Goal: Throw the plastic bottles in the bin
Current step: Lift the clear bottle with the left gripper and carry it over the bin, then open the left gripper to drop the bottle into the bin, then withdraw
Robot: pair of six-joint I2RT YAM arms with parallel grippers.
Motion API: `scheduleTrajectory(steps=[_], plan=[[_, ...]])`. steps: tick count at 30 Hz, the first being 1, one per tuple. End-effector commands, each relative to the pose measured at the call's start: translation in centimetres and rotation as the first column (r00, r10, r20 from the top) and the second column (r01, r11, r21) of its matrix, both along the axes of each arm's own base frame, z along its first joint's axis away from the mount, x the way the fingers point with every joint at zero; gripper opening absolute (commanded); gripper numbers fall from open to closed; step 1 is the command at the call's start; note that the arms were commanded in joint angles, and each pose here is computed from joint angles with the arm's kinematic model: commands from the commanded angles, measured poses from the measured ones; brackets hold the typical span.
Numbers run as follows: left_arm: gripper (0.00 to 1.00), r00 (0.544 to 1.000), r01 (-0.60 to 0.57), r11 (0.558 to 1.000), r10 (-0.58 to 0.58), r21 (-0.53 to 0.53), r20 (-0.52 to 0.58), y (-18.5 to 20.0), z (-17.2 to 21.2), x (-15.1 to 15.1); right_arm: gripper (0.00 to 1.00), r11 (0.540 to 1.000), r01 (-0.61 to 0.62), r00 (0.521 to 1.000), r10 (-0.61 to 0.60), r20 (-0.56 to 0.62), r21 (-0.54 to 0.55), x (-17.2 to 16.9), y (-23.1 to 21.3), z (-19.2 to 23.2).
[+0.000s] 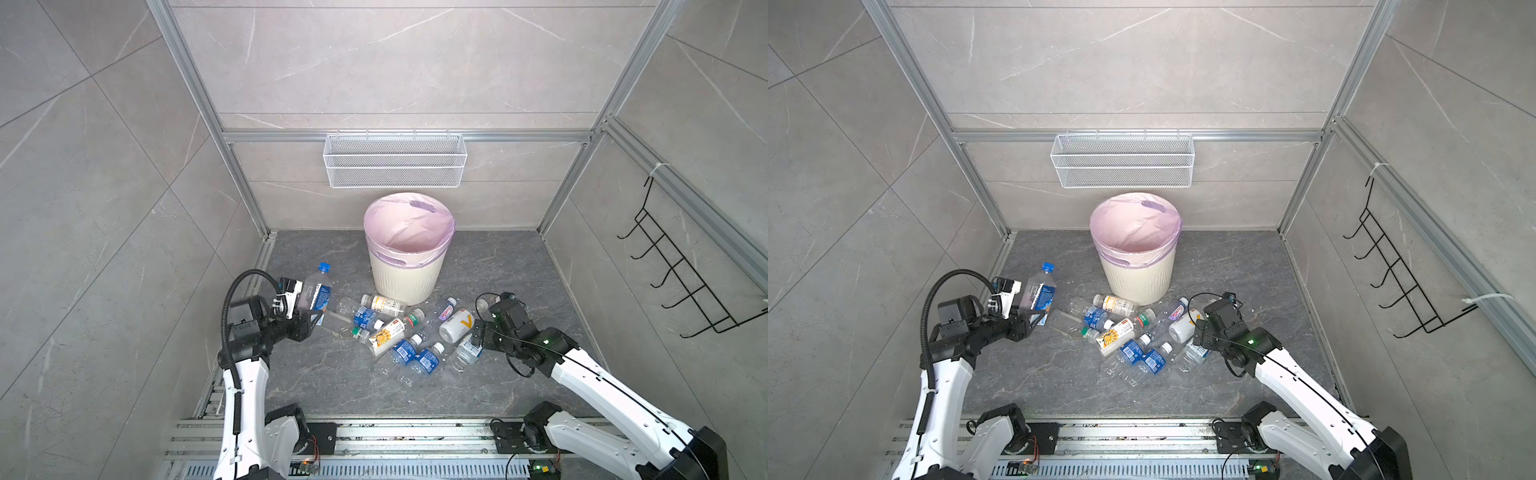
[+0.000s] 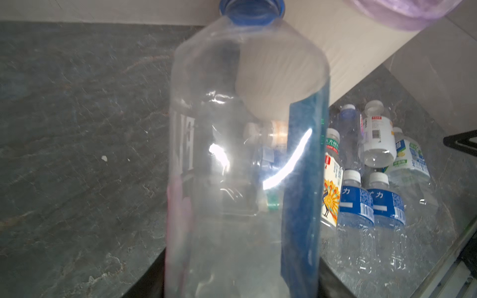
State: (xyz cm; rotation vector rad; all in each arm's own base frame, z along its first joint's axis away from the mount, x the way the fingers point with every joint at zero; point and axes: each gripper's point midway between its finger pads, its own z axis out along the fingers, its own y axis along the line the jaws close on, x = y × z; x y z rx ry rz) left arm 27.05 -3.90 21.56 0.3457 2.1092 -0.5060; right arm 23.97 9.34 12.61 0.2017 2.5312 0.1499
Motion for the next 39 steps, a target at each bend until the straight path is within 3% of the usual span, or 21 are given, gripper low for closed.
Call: scheduleTrajectory(steps=[1,8,12,15,20,22,26,29,33,39], plan=[[0.42,0.988,0.004,0.998,0.006,-0.064,0.152,-0.2,6.5,1.6,0.98,1.000,-0.003,1.000,0.003,0.019,0.029,0.7,0.8,0.5],[0.41,0.957,0.060,0.990,-0.021,-0.124,0.288,-1.7,17.2,4.8,0.98,0.999,-0.004,1.000,0.002,0.031,0.054,1.1,1.3,1.0],[0.39,0.946,0.153,0.977,-0.101,-0.148,0.309,-5.1,22.3,7.5,0.98,0.998,0.001,0.999,-0.004,0.043,0.059,1.0,1.2,1.6],[0.40,0.939,0.200,0.976,-0.166,-0.086,0.302,-8.8,24.0,9.6,0.98,0.998,0.008,0.998,-0.011,0.056,0.062,0.9,0.9,2.2],[0.46,0.934,0.266,0.964,-0.255,-0.012,0.250,-15.1,23.5,14.0,0.98,0.998,0.013,0.998,-0.017,0.068,0.060,0.7,0.6,2.8],[0.68,0.946,0.254,0.967,-0.247,-0.008,0.209,-15.9,22.2,16.9,0.98,0.998,0.015,0.997,-0.020,0.074,0.062,0.5,0.5,3.1],[0.96,0.941,0.307,0.952,-0.307,0.021,0.145,-17.4,20.5,18.3,0.98,0.998,0.025,0.997,-0.029,0.077,0.051,0.1,-0.1,3.1],[1.00,0.951,0.243,0.968,-0.250,0.059,0.183,-15.9,20.5,18.7,0.99,0.999,0.028,0.997,-0.031,0.072,0.043,0.1,-0.2,2.9],[1.00,0.941,0.199,0.978,-0.210,0.070,0.263,-14.0,22.3,16.9,0.99,0.998,0.019,0.998,-0.022,0.054,0.058,0.3,0.4,2.6],[1.00,0.946,0.108,0.994,-0.103,0.001,0.309,-10.2,24.3,14.7,0.99,0.997,0.024,0.999,-0.027,0.035,0.075,0.5,0.9,2.2]])
